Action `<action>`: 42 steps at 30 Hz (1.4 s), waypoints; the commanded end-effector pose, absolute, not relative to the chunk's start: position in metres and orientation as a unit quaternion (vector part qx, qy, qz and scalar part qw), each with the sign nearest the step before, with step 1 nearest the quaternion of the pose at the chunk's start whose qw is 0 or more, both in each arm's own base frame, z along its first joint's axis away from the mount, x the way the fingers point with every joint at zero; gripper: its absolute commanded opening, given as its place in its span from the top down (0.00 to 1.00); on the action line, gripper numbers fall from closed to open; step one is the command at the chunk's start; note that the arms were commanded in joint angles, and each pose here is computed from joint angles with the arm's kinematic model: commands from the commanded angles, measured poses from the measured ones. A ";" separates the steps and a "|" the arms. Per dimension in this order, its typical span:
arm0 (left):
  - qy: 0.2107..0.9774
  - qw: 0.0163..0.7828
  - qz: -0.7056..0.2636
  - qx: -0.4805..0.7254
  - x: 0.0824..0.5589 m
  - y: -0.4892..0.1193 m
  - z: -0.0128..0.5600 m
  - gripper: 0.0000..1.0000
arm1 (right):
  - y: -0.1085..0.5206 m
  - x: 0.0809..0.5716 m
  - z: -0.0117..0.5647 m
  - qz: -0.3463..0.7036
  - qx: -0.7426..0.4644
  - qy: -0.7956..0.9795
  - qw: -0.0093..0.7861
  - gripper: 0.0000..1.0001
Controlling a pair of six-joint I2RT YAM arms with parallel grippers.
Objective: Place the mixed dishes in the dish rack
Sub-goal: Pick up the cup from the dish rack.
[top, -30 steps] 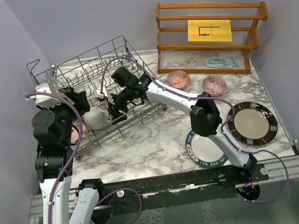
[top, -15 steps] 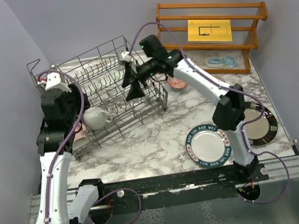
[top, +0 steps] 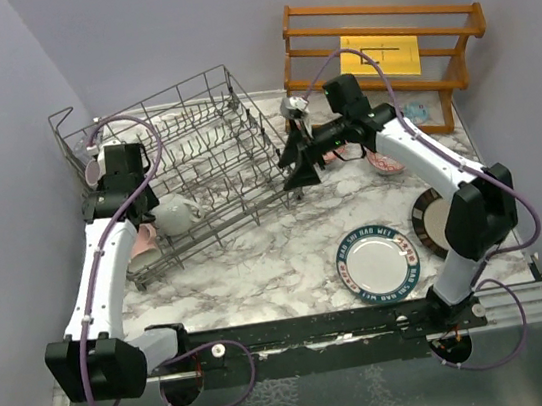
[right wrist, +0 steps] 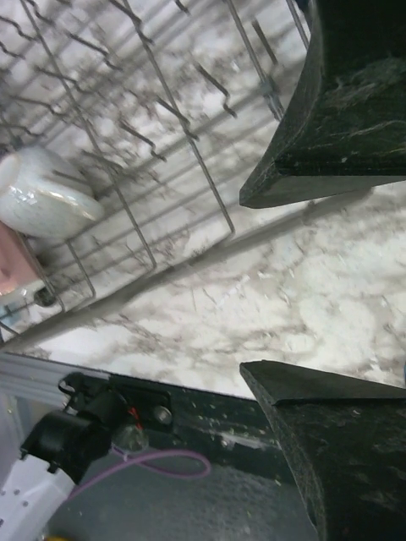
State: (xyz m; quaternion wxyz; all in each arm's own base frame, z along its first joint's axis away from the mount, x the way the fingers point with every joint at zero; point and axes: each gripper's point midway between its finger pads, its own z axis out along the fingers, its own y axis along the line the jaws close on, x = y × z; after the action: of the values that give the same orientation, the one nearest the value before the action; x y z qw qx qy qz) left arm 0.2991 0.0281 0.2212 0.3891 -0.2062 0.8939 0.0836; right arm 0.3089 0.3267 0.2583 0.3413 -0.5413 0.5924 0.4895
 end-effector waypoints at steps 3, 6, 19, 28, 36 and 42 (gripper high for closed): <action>0.881 0.372 0.134 -0.259 0.299 0.046 0.187 0.58 | 0.295 0.288 0.260 0.519 -0.519 0.576 0.362 0.27; 0.872 0.367 0.139 -0.292 0.302 0.048 0.173 0.57 | 0.288 0.290 0.254 0.528 -0.507 0.581 0.357 0.27; 0.879 0.315 0.168 -0.317 0.289 0.046 0.129 0.60 | 0.286 0.288 0.249 0.537 -0.505 0.578 0.349 0.27; 0.879 0.311 0.172 -0.319 0.281 0.038 0.129 0.78 | 0.284 0.288 0.249 0.538 -0.505 0.577 0.350 0.27; 0.869 0.335 0.183 -0.314 0.282 0.034 0.152 0.90 | 0.284 0.290 0.249 0.538 -0.503 0.578 0.350 0.27; 0.852 0.363 0.198 -0.321 0.279 0.037 0.168 1.00 | 0.284 0.289 0.248 0.540 -0.503 0.579 0.348 0.27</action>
State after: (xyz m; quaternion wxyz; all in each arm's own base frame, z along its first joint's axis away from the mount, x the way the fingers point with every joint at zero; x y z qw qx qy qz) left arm 0.2721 0.0275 0.1317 0.2988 -0.2951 0.8891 0.1820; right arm 0.2915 0.2845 0.2422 0.3420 -0.4970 0.5958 0.5301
